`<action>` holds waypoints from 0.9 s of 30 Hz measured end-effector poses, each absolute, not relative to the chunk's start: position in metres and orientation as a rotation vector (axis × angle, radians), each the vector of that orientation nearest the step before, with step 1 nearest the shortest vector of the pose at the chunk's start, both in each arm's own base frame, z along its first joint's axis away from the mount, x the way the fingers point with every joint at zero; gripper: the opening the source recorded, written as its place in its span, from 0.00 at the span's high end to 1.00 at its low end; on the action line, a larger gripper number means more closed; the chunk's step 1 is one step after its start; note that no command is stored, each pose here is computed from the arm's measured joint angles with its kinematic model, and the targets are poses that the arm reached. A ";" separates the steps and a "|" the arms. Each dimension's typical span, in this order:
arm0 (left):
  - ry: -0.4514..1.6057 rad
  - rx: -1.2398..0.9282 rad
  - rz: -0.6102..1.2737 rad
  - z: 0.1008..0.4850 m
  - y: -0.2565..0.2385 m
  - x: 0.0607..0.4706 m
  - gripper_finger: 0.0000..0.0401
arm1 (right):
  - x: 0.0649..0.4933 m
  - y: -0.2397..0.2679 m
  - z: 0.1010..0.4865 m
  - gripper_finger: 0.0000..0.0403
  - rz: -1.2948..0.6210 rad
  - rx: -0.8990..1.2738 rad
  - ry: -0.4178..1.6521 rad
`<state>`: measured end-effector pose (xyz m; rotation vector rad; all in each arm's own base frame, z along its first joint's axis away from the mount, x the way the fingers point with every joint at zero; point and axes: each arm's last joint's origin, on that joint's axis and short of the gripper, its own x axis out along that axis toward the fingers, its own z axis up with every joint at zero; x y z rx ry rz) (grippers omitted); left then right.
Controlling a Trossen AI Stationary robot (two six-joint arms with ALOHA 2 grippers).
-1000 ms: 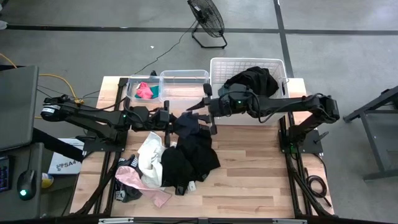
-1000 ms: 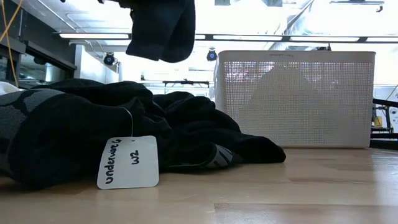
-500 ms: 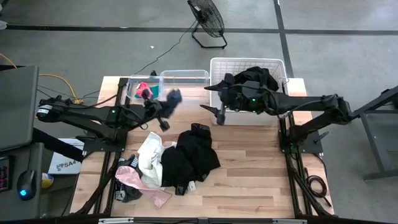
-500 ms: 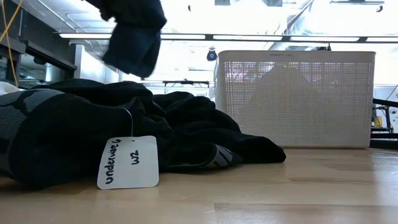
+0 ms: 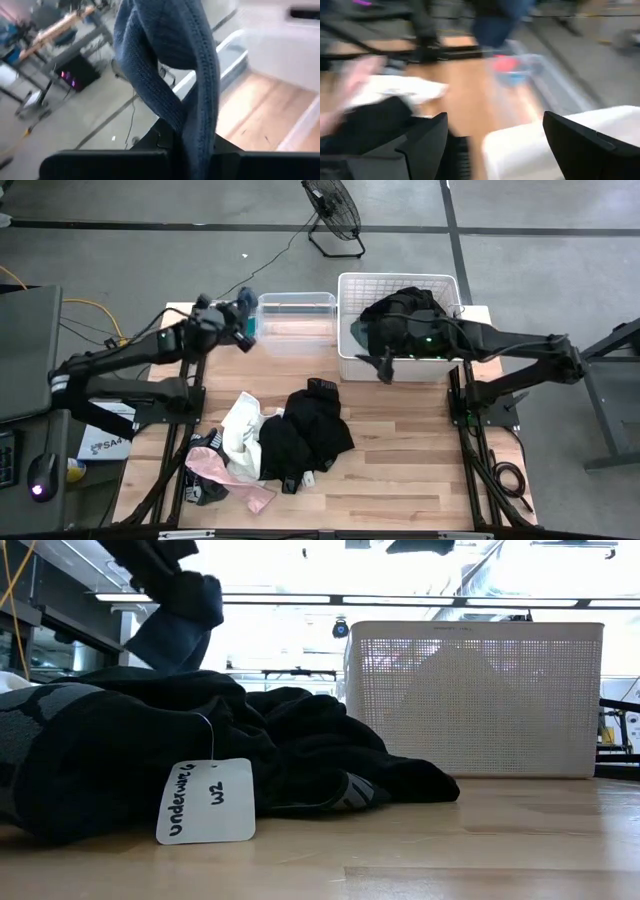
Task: Pick & Place Cloths
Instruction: Put the dark blue sock into the left transparent bin
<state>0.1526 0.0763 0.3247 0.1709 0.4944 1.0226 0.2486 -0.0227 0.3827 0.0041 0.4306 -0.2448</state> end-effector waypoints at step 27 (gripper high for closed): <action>1.217 0.443 0.986 0.260 0.180 0.153 0.99 | 0.164 -0.010 0.323 0.21 0.063 0.292 0.188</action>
